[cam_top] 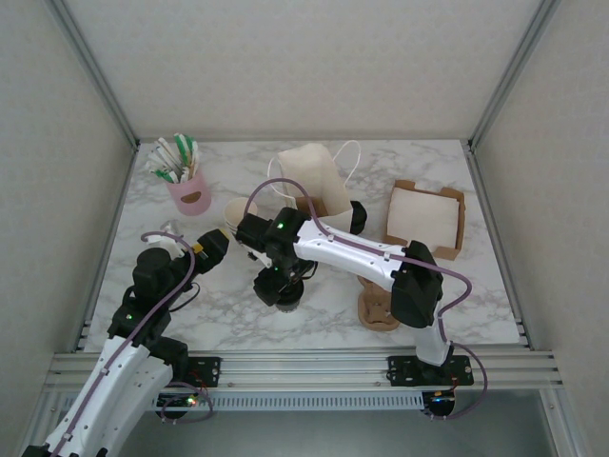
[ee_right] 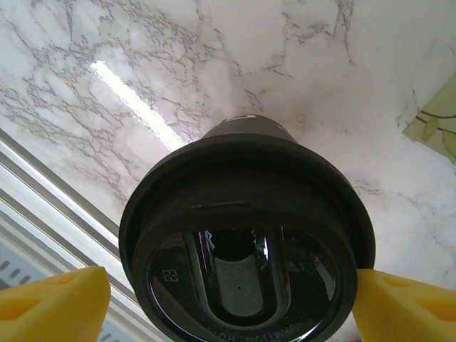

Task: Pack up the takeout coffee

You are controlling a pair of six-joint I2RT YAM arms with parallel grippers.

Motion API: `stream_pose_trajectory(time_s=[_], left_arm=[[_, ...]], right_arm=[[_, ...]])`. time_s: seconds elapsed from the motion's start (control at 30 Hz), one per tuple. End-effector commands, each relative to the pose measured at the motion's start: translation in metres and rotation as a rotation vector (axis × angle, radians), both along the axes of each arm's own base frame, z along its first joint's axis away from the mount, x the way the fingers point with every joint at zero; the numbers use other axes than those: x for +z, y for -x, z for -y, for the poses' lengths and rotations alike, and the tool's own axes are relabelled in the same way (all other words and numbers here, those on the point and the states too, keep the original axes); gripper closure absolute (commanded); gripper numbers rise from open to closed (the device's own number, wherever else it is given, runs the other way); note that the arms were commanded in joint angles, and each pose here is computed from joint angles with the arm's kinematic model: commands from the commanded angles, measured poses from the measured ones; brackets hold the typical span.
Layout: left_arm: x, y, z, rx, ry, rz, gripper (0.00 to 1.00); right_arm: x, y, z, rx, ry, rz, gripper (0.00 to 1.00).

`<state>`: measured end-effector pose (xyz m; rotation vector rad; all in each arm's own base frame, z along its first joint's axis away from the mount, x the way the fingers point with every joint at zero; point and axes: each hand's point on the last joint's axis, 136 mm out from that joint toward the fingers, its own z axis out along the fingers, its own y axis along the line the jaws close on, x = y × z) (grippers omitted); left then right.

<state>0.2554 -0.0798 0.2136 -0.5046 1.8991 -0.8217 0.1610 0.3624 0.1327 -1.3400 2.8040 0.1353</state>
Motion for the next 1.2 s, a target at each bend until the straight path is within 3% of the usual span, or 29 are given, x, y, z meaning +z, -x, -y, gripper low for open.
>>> stream_pose_trajectory(time_s=[0.0, 0.53, 1.17], left_arm=[[0.01, -0.002, -0.003, 0.008, 0.001, 0.032, 0.0], [0.011, -0.002, -0.002, 0.004, 0.002, 0.033, 0.0], [0.014, 0.001, -0.01, 0.041, -0.006, 0.042, 0.0]], right_arm=[[-0.012, 0.006, 0.009, 0.013, 0.067, -0.015, 0.13], [-0.009, 0.003, 0.013, 0.002, 0.101, 0.025, 0.17], [0.006, -0.002, -0.001, -0.017, 0.08, 0.073, 0.12]])
